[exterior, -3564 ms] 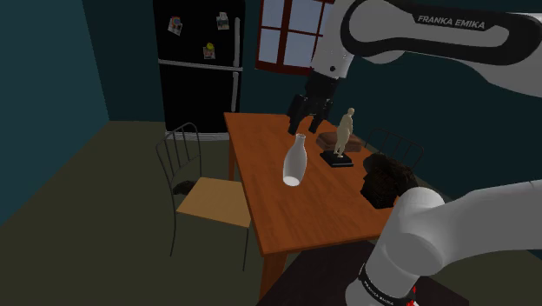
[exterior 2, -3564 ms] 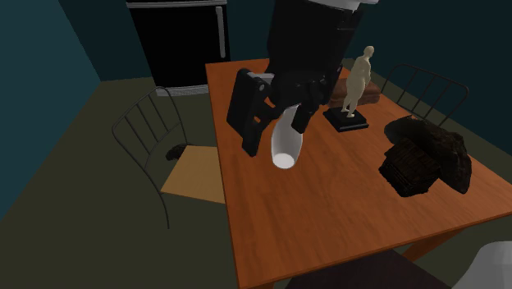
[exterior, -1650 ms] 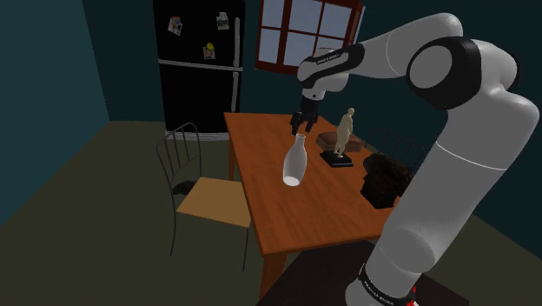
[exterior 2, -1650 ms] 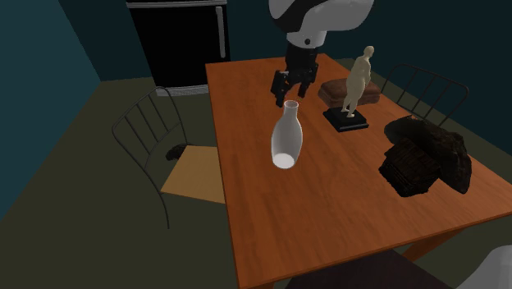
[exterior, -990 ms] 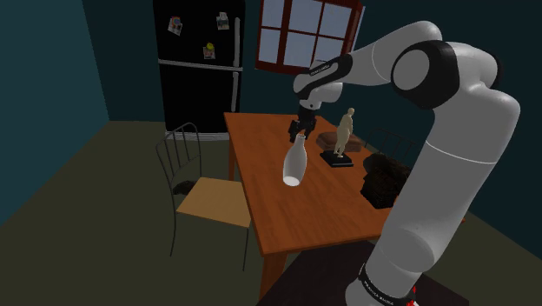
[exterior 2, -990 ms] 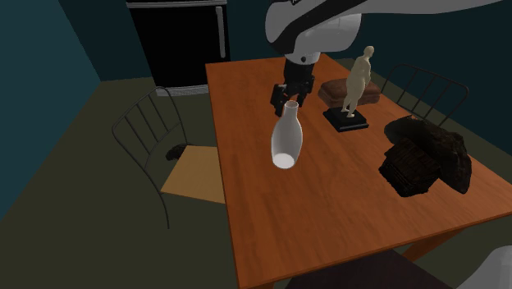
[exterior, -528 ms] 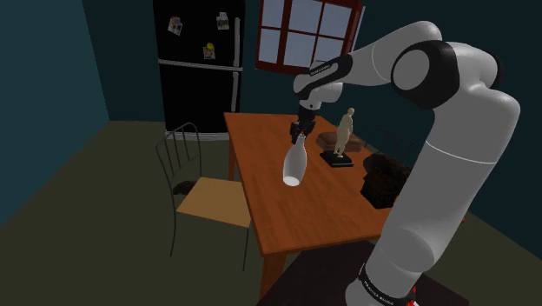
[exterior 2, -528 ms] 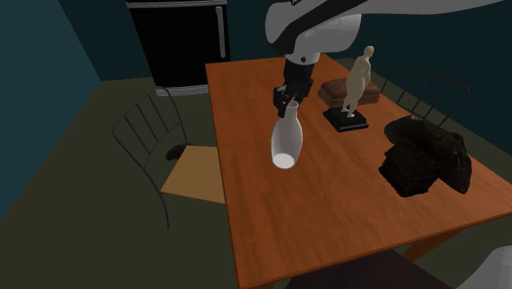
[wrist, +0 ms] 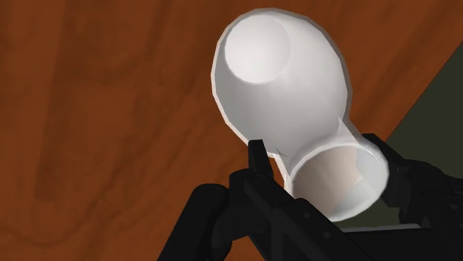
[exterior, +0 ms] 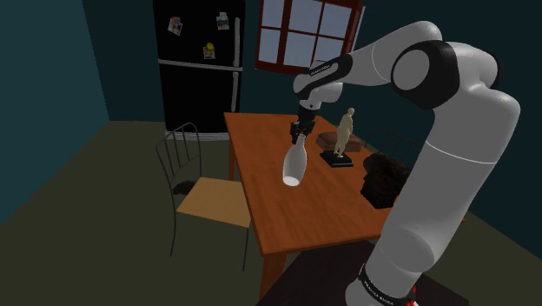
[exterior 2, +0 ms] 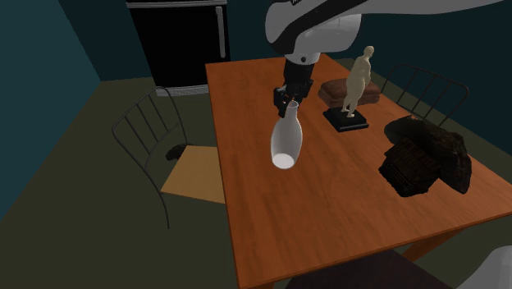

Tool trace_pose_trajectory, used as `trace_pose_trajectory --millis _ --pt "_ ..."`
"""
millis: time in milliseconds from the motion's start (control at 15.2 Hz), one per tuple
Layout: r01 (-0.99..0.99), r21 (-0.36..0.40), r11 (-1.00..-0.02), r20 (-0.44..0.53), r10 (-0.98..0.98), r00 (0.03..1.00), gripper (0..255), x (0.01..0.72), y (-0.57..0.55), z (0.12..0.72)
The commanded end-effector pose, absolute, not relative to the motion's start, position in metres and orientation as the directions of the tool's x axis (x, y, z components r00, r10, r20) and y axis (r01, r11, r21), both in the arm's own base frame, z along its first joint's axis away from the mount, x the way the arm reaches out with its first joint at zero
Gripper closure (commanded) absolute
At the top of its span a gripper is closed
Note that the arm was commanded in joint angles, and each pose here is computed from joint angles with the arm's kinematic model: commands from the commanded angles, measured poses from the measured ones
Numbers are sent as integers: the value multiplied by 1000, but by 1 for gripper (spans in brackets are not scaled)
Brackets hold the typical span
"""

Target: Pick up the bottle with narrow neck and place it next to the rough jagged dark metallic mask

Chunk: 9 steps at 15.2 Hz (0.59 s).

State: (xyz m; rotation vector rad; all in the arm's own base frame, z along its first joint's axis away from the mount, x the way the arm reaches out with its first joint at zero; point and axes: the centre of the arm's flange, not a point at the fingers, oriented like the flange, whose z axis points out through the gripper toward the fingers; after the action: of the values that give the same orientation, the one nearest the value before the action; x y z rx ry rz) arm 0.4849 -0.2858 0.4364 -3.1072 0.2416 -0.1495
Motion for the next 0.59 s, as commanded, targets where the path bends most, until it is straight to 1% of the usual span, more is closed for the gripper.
trace_pose_trajectory --millis 0,528 --pt "-153 -29 -988 93 -155 983 255 485 -286 436" --pt "-153 -29 -988 93 -155 983 255 485 -286 478"
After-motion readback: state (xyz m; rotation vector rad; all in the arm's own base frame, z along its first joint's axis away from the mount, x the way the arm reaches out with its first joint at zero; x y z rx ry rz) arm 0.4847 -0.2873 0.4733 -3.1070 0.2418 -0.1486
